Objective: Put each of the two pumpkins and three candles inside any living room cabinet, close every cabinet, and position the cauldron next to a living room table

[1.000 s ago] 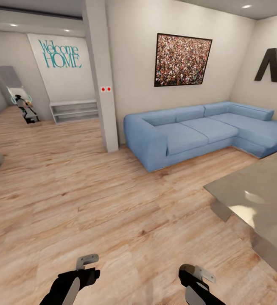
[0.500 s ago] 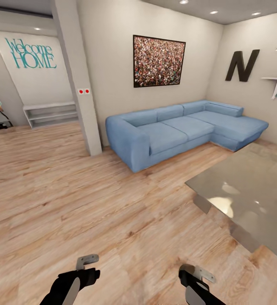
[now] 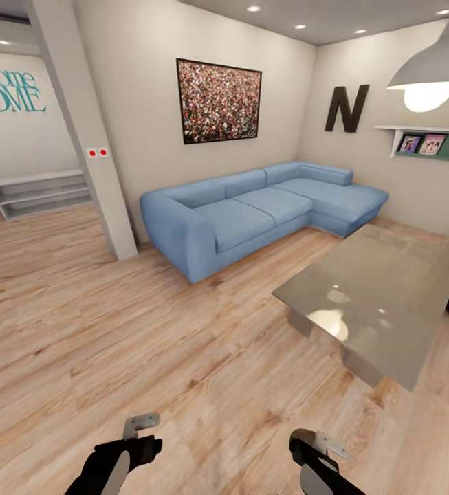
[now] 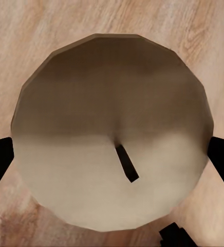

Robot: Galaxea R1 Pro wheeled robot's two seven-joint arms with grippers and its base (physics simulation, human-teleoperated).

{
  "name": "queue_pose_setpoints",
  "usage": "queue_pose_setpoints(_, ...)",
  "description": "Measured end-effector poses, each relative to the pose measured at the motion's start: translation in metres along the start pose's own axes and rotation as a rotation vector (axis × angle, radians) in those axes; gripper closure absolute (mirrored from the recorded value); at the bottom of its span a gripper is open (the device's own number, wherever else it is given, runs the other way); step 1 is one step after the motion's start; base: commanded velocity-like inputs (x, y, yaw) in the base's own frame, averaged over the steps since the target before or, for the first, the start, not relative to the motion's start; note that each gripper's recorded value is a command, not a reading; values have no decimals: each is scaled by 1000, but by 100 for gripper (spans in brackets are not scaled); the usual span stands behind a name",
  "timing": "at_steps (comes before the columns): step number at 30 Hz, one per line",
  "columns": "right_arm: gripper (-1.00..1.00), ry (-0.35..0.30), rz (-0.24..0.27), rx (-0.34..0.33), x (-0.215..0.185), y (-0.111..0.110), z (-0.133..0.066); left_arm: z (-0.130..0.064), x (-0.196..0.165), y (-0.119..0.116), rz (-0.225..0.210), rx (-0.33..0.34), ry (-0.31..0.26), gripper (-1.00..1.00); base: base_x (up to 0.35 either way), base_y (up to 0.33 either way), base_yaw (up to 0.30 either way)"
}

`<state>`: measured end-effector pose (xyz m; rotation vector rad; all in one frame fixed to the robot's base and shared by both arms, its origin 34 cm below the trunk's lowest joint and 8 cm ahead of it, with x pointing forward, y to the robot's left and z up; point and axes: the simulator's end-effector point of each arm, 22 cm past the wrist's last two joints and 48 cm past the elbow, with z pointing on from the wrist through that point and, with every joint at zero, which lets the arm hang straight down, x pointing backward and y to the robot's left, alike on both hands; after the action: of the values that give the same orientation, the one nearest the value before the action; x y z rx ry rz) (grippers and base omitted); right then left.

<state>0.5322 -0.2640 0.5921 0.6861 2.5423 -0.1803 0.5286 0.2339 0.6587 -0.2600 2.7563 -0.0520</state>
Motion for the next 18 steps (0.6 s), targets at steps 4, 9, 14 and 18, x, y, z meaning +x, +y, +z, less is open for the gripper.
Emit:
queue_pose_setpoints(4,100,0,0,1,-2,-1,-5,-5,-1,-1,1,1,0,-100,0,0,-279)
queue_pose_setpoints(9,100,0,0,0,-5,-1,-11,-11,-3,-1,1,1,0,-100,0,0,-279)
queue_pose_setpoints(14,100,1,0,1,-7,-1,-16,-17,-4,-1,1,1,1,-100,0,0,-279)
queue_pose_setpoints(18,100,1,0,0,-9,-2,-21,-22,-5,-2,1,1,1,-100,0,0,-279)
